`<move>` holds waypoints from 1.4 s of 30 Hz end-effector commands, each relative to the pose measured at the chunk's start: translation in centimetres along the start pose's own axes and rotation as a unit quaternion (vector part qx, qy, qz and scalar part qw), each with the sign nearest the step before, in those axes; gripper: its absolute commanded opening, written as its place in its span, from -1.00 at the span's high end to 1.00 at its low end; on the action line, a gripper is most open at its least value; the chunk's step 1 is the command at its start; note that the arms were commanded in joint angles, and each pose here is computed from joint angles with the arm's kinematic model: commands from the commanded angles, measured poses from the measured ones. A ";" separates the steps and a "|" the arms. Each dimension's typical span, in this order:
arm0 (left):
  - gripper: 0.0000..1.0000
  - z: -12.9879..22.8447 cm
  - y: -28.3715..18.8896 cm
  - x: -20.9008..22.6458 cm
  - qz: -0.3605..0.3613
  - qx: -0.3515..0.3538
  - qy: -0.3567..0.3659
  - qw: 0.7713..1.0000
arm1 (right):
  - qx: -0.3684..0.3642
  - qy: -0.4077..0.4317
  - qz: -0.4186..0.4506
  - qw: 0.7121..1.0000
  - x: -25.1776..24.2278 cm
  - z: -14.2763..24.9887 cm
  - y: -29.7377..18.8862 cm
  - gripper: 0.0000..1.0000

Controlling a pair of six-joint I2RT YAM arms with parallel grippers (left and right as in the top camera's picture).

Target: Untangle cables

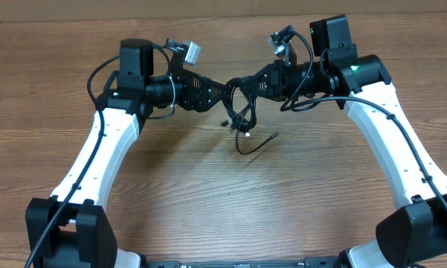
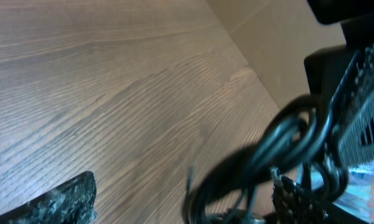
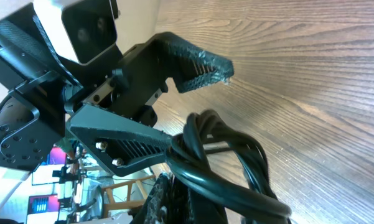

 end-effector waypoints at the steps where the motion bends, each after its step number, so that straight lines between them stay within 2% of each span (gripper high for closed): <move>1: -0.81 -0.1 -0.6 0.3 0.010 0.003 0.030 1.000 | -0.013 -0.022 -0.006 1.000 1.1 -0.6 -0.6 0.92; 9: -0.80 0.6 0.9 -0.7 0.024 0.024 0.062 0.998 | -0.012 -0.014 -0.010 1.000 1.2 -0.6 -0.6 0.93; 11: -0.72 0.8 1.5 -1.1 0.024 0.029 0.084 0.996 | -0.011 -0.012 -0.010 1.000 1.2 -0.5 -0.6 0.92; 17: -0.67 1.4 3.7 -1.9 -0.037 0.035 0.108 0.993 | -0.008 -0.012 -0.033 0.999 1.5 -0.5 -0.6 0.93; 18: -0.55 1.5 4.1 -2.2 -0.043 0.035 0.115 0.992 | -0.008 -0.011 -0.033 0.999 1.5 -0.5 -0.6 0.93; 19: -0.34 1.5 4.3 -2.3 -0.051 0.033 0.120 0.991 | -0.008 -0.011 -0.033 0.999 1.5 -0.5 -0.6 0.93; 21: 0.49 1.4 4.7 -2.5 -0.068 0.027 0.129 0.989 | -0.008 -0.010 -0.033 0.999 1.5 -0.5 -0.6 0.92; 22: 0.78 1.3 4.8 -2.4 -0.080 0.021 0.128 0.988 | -0.008 -0.010 -0.032 0.999 1.5 -0.5 -0.6 0.93; 23: 0.91 1.2 4.8 -2.3 -0.090 0.015 0.122 0.988 | -0.008 -0.011 -0.031 0.999 1.5 -0.5 -0.6 0.92; 28: 0.92 0.6 3.8 -1.9 -0.089 -0.001 0.090 0.992 | -0.023 0.001 0.052 0.998 0.3 -0.7 -0.7 0.92; 30: 0.92 0.4 3.0 -2.1 -0.049 0.003 0.086 0.995 | -0.038 0.023 0.113 0.993 -0.6 -0.8 -0.8 0.93; 33: 0.92 0.2 1.7 -2.4 0.026 0.014 0.077 0.997 | -0.052 0.032 0.154 0.986 -1.2 -1.0 -1.0 0.91; 35: 0.92 0.2 0.6 -2.4 0.078 0.021 0.070 0.994 | -0.058 0.026 0.156 0.986 -1.2 -1.2 -1.0 0.78; 38: 0.92 0.2 -1.1 -2.0 0.127 0.025 0.063 0.990 | -0.069 0.017 0.154 0.986 -1.1 -1.6 -1.1 0.42; 41: 0.92 0.3 -2.5 -1.1 0.138 0.022 0.052 0.989 | -0.082 0.009 0.156 0.984 -1.4 -2.0 -1.7 -0.19; 42: 0.91 0.4 -2.7 -0.9 0.136 0.021 0.047 0.989 | -0.086 0.003 0.158 0.984 -1.6 -2.2 -2.0 -0.30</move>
Point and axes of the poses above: each gripper's point midway between its finger pads, its own y axis out along the fingers, its own x axis along the line the jaws close on, z = x × y, the point moved 10 cm from there along -y, back along the fingers, and after that the axes turned 10 degrees about -y, right-handed, at the moved point
